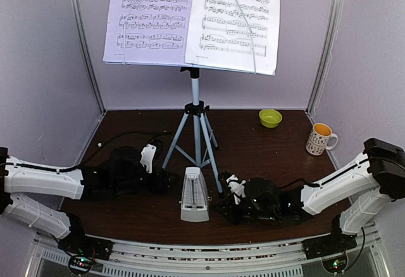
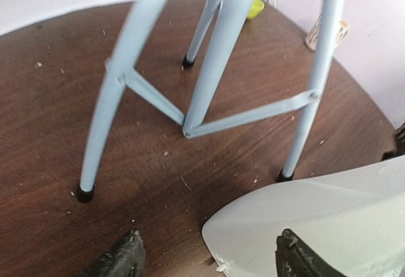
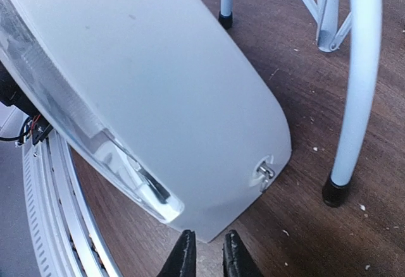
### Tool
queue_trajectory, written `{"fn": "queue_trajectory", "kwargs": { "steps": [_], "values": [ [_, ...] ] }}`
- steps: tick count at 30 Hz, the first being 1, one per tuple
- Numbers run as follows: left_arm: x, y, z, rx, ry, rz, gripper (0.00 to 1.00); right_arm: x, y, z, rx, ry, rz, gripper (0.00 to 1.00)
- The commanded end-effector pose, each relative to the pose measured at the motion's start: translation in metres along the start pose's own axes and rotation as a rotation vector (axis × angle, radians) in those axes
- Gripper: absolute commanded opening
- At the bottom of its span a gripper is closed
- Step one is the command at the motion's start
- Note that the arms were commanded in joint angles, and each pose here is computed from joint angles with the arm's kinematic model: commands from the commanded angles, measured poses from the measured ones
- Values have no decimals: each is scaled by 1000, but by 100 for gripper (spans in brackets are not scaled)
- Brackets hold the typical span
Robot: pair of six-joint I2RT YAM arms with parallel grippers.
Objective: Set up the instrument practice props
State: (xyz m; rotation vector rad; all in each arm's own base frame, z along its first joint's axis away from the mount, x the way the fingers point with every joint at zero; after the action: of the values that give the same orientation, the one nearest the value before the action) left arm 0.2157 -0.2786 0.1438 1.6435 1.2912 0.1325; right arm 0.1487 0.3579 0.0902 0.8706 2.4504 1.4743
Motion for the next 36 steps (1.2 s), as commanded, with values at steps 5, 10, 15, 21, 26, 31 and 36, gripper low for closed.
{"fn": "queue_trajectory", "kwargs": {
  "steps": [5,10,15,21,26,31,36],
  "values": [
    [-20,13,-37,-111,-15,40,81,27,27,21,-72,97,8,15],
    [-48,12,-54,-147,-67,49,91,40,33,29,-83,134,15,15],
    [-66,8,-61,-169,-86,27,96,47,38,29,-102,156,14,16],
    [-72,11,-55,-190,-70,13,96,41,43,16,-143,132,22,19],
    [-91,17,-34,-186,-33,61,97,25,47,-5,-175,62,32,26],
    [-84,10,-12,-171,69,43,96,7,46,-27,-185,-11,33,31],
    [-73,-3,4,-140,163,14,92,-13,48,-45,-215,-79,58,33]
  ]
}}
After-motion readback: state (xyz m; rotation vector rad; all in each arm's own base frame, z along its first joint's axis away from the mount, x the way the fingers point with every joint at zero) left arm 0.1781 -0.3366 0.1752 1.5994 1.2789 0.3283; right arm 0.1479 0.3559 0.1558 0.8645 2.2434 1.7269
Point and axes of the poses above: each gripper's point midway between its finger pads, its own z axis out along the fingers, its own x axis along the line the jaws close on, y = z × x, the point moved 2 cm from there along -z, back along the fingers, and after that the axes turned 13 degrees about -z, right-handed, at the moved point
